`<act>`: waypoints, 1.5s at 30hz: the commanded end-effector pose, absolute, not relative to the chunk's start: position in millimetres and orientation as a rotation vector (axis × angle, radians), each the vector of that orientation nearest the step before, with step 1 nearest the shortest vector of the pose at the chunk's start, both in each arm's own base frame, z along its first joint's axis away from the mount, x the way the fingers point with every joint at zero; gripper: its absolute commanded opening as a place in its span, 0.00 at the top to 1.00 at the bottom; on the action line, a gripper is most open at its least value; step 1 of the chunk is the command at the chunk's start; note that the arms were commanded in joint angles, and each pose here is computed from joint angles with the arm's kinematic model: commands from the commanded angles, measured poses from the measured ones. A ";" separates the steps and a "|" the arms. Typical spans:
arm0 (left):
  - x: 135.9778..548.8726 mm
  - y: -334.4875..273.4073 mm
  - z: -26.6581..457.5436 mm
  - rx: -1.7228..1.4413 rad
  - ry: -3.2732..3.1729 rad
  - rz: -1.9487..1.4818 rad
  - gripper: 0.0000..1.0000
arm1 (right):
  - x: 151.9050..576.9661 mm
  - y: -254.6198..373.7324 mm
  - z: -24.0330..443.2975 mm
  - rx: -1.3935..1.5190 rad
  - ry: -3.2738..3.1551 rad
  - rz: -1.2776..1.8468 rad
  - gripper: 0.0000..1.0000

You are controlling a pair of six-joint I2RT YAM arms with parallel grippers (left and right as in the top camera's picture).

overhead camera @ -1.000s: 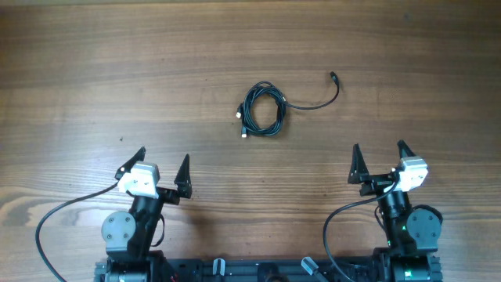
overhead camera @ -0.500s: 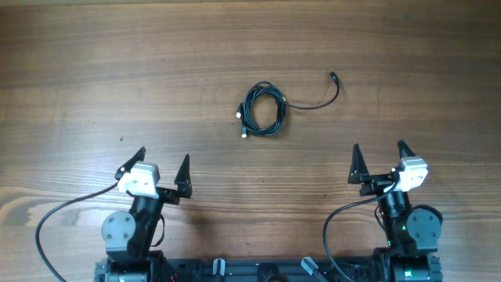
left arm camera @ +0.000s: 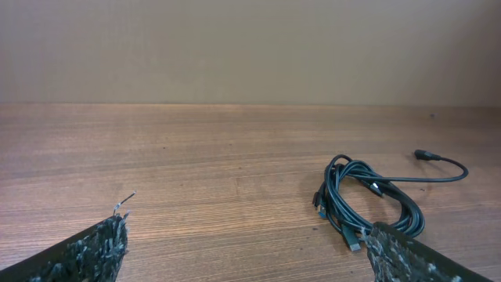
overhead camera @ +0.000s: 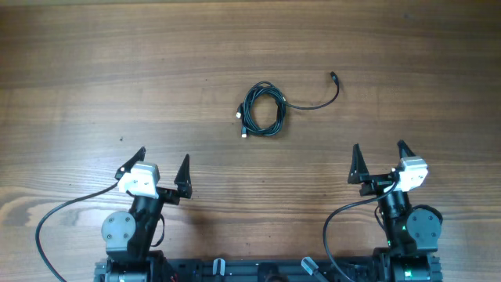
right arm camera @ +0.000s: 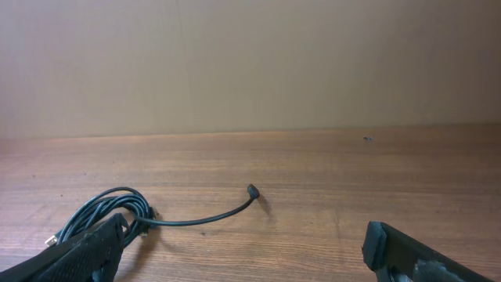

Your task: Untangle cables

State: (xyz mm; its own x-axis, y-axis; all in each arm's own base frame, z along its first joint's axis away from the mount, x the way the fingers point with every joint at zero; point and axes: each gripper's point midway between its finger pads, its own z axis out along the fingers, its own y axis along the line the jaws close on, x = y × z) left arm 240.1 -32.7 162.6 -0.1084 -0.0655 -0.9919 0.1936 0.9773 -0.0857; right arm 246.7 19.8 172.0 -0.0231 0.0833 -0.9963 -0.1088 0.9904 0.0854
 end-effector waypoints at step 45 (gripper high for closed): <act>259.0 -28.7 197.1 0.059 1.794 -0.226 0.00 | 276.4 54.1 247.2 -0.115 1.778 0.372 0.00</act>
State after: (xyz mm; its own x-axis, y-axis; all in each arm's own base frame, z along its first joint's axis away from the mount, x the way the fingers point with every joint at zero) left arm 249.2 -31.7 165.9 -0.2430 -0.0777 -0.9669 0.1738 0.9772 -0.1222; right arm 269.4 49.2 226.3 -0.2471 0.1256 -0.9608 -0.2427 0.9519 0.1869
